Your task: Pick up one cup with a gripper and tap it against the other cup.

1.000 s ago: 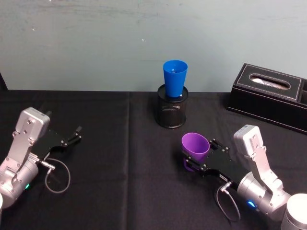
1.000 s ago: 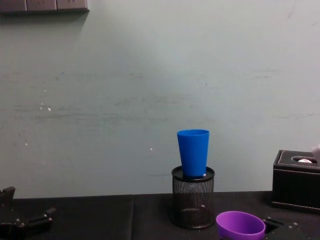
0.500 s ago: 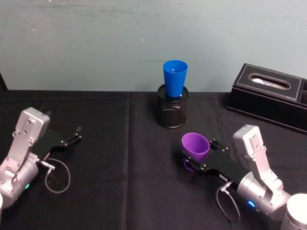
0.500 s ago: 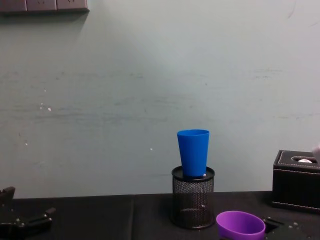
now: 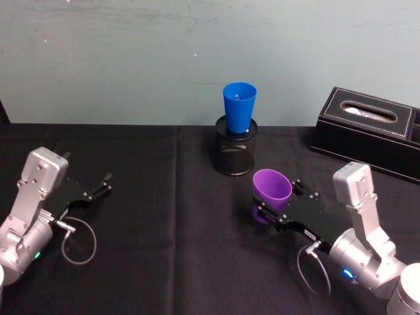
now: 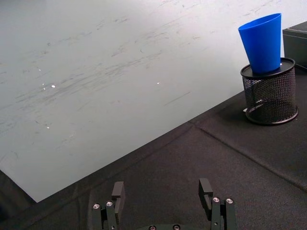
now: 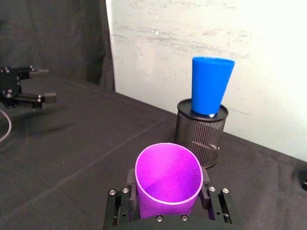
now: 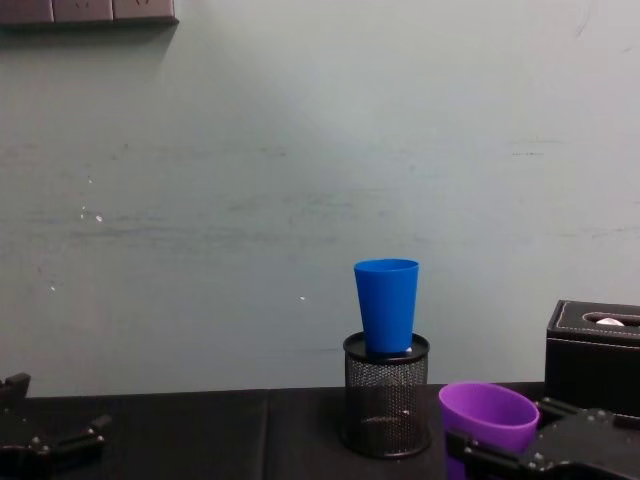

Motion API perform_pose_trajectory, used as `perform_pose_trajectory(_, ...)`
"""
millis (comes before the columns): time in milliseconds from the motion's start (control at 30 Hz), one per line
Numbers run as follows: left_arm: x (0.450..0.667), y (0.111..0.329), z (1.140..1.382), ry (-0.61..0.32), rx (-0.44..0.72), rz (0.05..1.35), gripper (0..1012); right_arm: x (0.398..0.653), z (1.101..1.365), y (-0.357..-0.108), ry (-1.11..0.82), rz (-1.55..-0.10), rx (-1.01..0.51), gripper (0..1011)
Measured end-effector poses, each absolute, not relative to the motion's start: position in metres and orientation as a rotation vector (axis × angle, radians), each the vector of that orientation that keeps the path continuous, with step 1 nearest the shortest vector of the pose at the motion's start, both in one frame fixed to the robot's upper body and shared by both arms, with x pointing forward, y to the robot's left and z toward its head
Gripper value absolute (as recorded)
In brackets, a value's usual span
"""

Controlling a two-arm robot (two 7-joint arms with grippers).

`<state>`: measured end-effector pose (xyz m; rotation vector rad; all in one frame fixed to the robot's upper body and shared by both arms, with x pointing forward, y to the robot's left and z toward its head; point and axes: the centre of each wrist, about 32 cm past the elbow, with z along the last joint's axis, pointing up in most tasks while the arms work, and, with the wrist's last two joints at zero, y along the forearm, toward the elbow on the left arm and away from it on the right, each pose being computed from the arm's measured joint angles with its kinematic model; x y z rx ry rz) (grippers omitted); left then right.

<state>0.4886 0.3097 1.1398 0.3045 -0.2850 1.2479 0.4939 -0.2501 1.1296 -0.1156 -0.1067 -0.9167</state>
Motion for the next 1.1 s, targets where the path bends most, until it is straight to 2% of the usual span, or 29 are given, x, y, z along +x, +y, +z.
perform_pose_trajectory(500, 0.489, 0.310, 1.140, -0.285, 0.304, 1.248, 1011, 0.487, 1.146, -0.253, -0.141, -0.955, -0.054, 735)
perform_pose_trajectory(1100, 0.489, 0.310, 1.140, -0.285, 0.304, 1.248, 1011, 0.485, 1.146, -0.253, -0.149, -0.959, -0.043, 735)
